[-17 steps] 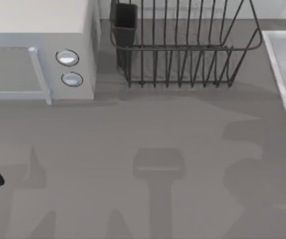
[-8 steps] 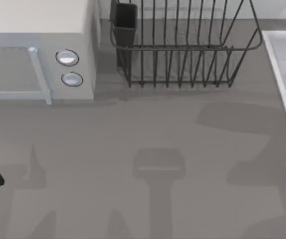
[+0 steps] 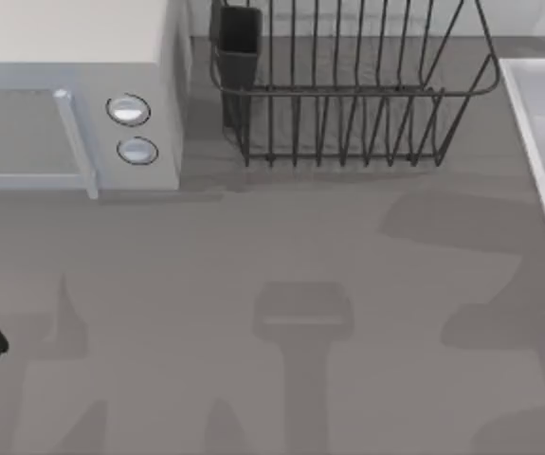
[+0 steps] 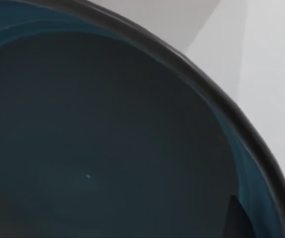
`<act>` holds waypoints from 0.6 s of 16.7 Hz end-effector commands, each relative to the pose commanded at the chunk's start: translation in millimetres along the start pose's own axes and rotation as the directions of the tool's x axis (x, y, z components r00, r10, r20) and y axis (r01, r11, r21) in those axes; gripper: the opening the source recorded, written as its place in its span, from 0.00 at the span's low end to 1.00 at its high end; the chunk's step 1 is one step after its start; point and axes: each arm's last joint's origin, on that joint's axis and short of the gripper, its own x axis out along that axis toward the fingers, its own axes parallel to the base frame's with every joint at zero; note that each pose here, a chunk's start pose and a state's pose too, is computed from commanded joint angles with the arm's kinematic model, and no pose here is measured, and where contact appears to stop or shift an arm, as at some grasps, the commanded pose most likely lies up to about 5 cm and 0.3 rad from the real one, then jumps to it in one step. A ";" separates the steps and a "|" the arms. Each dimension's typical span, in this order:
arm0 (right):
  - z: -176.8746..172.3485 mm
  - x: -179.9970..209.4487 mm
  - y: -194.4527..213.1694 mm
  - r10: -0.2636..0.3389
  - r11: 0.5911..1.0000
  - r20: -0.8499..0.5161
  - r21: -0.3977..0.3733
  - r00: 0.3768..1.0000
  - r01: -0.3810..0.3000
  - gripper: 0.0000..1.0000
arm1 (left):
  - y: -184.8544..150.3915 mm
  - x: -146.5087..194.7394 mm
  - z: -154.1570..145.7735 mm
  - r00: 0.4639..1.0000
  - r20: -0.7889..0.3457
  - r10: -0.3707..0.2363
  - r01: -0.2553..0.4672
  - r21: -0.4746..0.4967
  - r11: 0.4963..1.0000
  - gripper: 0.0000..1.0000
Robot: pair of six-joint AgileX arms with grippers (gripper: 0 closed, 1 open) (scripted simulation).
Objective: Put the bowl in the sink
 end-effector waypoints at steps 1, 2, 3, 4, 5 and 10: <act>-7.3 2.2 -1.7 0.000 1.000 -0.003 0.002 1.000 0.000 0.00 | 0.0 0.0 0.0 1.000 0.000 0.000 0.000 0.000 1.000 1.00; -16.6 4.7 -3.7 -0.001 1.000 -0.007 0.003 1.000 0.001 0.00 | 0.0 0.0 0.0 1.000 0.000 0.000 0.000 0.000 1.000 1.00; -27.7 7.1 -5.9 -0.002 1.000 -0.008 0.004 1.000 0.002 0.00 | 0.0 0.0 0.0 1.000 0.000 0.000 0.000 0.000 1.000 1.00; -39.9 9.1 -7.8 -0.003 1.000 -0.008 0.004 1.000 0.003 0.00 | 0.0 0.0 0.0 1.000 0.000 0.000 0.000 0.000 1.000 1.00; -52.8 10.5 -9.3 -0.003 1.000 -0.005 0.002 1.000 0.003 0.00 | 0.0 0.0 0.0 1.000 0.000 0.000 0.000 0.000 1.000 1.00; -113.0 5.5 -6.0 -0.004 1.000 0.016 -0.011 1.000 0.004 0.00 | 0.0 0.0 0.0 1.000 0.000 0.000 0.000 0.000 1.000 1.00</act>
